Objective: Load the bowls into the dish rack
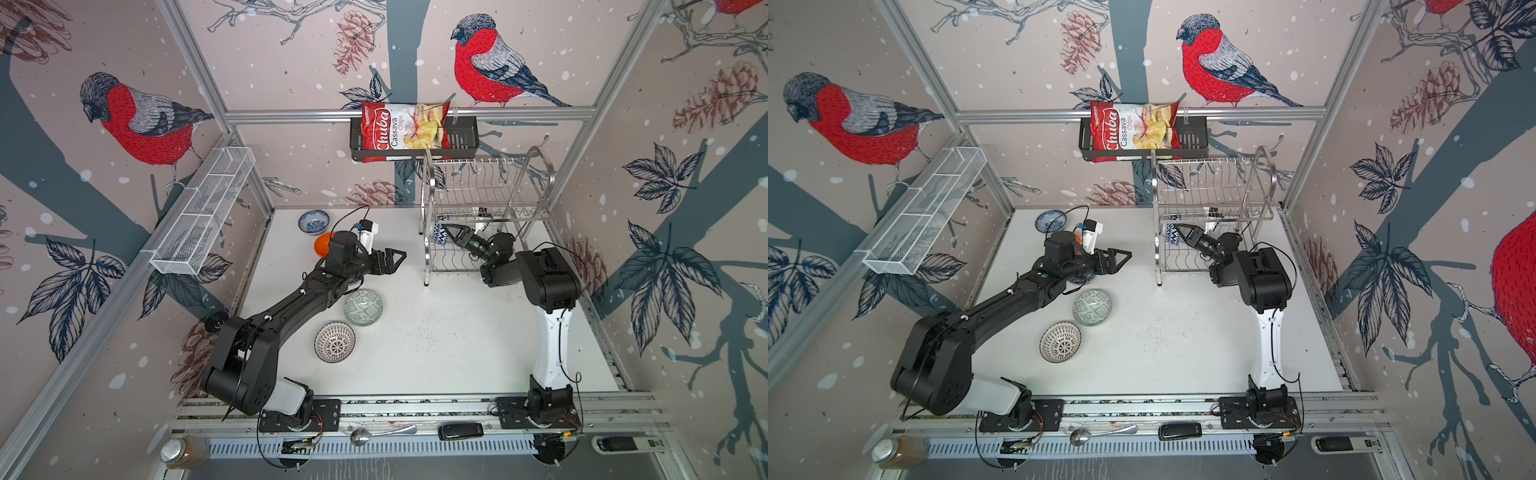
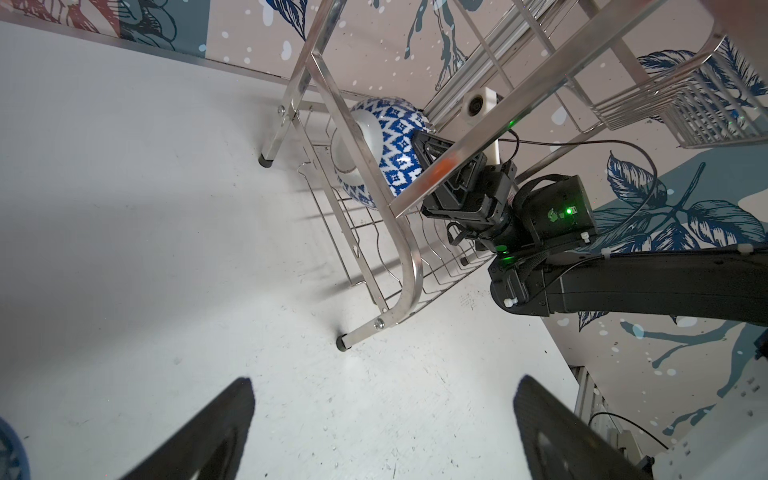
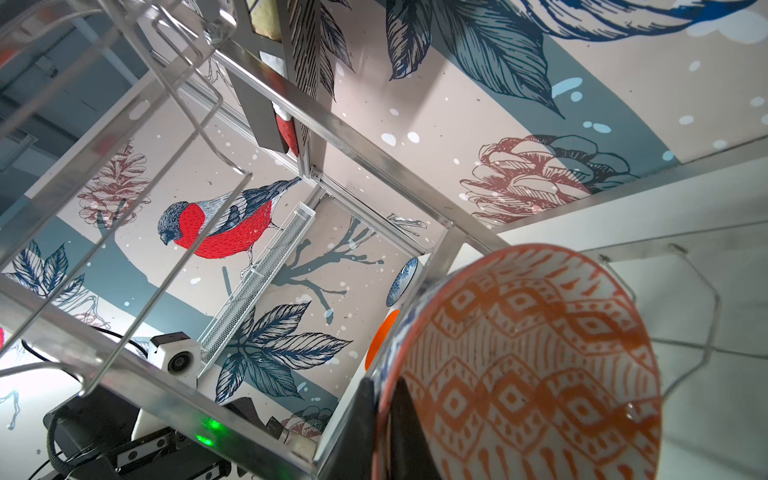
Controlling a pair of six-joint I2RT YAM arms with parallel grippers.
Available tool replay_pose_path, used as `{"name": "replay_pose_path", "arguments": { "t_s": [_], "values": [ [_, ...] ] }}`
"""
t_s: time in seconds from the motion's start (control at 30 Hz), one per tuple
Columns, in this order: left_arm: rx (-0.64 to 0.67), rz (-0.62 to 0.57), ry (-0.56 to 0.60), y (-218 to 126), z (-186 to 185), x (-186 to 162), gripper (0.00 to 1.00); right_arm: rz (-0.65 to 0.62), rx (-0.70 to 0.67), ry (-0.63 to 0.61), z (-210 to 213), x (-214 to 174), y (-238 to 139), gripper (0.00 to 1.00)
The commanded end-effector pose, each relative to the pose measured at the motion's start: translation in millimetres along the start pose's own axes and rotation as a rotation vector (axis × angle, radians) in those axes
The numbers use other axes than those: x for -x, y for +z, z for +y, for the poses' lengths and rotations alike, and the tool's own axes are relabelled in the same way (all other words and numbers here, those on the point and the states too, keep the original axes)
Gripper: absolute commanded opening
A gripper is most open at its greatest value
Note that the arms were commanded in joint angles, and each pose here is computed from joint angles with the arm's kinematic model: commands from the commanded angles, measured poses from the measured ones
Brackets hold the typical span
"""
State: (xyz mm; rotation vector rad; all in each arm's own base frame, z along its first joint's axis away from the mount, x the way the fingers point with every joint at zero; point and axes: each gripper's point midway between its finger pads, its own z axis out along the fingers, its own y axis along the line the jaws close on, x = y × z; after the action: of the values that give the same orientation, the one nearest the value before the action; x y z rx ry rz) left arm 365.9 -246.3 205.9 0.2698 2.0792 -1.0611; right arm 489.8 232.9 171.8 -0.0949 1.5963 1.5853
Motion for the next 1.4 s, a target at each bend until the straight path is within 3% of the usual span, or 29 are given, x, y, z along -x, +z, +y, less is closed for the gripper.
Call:
{"name": "replay_pose_path", "arguments": {
  "t_s": [0.0, 0.9, 1.37],
  "values": [
    [-0.010, -0.020, 0.010, -0.9, -2.5, 7.2, 0.98, 0.003, 0.028, -0.010, 3.4, 0.3, 2.9, 0.00],
    [-0.006, -0.013, 0.003, 1.5, 0.2, 4.8, 0.98, 0.001, -0.020, 0.021, -31.5, 2.7, 9.8, 0.00],
    [0.000, -0.013, 0.004, 1.5, 1.5, 4.4, 0.97, 0.004, -0.007, 0.017, -26.5, 1.0, 8.7, 0.01]
  ]
}}
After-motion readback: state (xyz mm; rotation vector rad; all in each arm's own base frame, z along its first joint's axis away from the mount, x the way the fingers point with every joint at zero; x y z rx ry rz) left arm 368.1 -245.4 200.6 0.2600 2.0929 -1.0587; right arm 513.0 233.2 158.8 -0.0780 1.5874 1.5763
